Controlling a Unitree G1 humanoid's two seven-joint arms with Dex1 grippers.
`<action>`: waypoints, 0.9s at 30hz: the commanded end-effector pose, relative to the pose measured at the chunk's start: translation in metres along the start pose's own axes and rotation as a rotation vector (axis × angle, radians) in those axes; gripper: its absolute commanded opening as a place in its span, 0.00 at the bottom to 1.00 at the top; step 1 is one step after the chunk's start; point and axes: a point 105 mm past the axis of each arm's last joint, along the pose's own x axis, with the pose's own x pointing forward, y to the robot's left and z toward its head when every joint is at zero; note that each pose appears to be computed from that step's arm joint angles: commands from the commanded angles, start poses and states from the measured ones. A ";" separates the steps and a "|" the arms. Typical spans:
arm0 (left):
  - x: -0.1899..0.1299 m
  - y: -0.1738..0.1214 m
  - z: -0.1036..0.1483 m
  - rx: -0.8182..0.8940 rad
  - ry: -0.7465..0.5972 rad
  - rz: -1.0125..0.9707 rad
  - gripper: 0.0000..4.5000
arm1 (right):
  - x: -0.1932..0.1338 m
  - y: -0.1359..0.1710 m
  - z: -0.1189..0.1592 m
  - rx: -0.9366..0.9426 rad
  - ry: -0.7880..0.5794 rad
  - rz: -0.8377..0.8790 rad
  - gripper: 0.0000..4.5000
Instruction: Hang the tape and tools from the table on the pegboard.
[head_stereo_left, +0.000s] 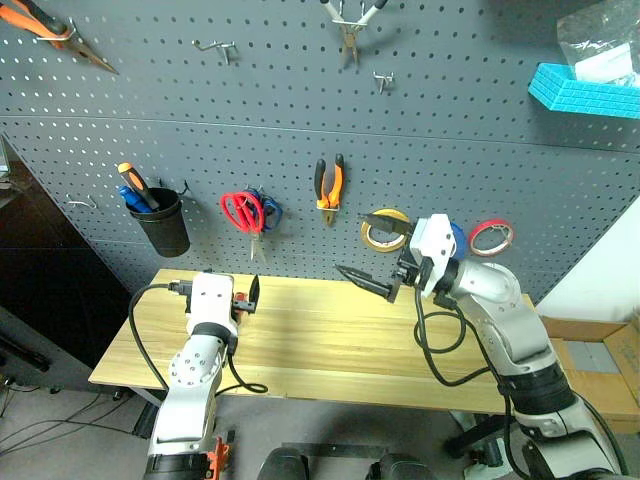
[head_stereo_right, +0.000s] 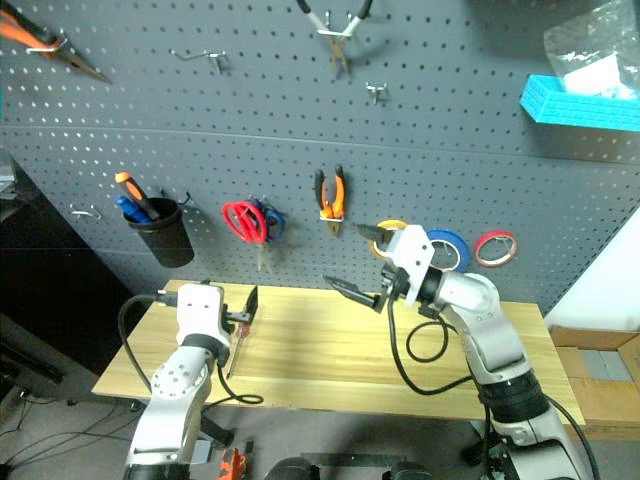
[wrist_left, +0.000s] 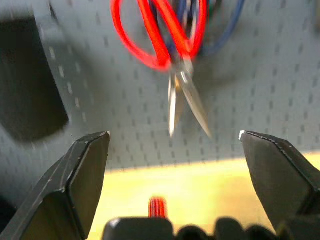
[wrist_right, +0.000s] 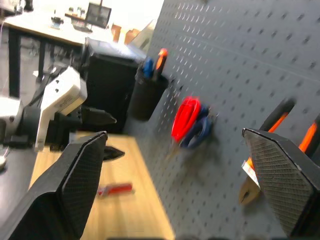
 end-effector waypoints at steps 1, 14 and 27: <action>0.000 0.004 0.015 0.001 -0.039 0.023 0.99 | 0.000 0.008 -0.005 -0.055 0.045 0.014 1.00; 0.035 0.043 -0.009 0.041 0.150 0.086 0.99 | 0.037 0.032 -0.055 -0.026 0.289 -0.002 1.00; 0.052 0.063 -0.031 0.003 0.306 0.101 0.99 | 0.070 0.033 -0.036 -0.082 0.260 0.101 1.00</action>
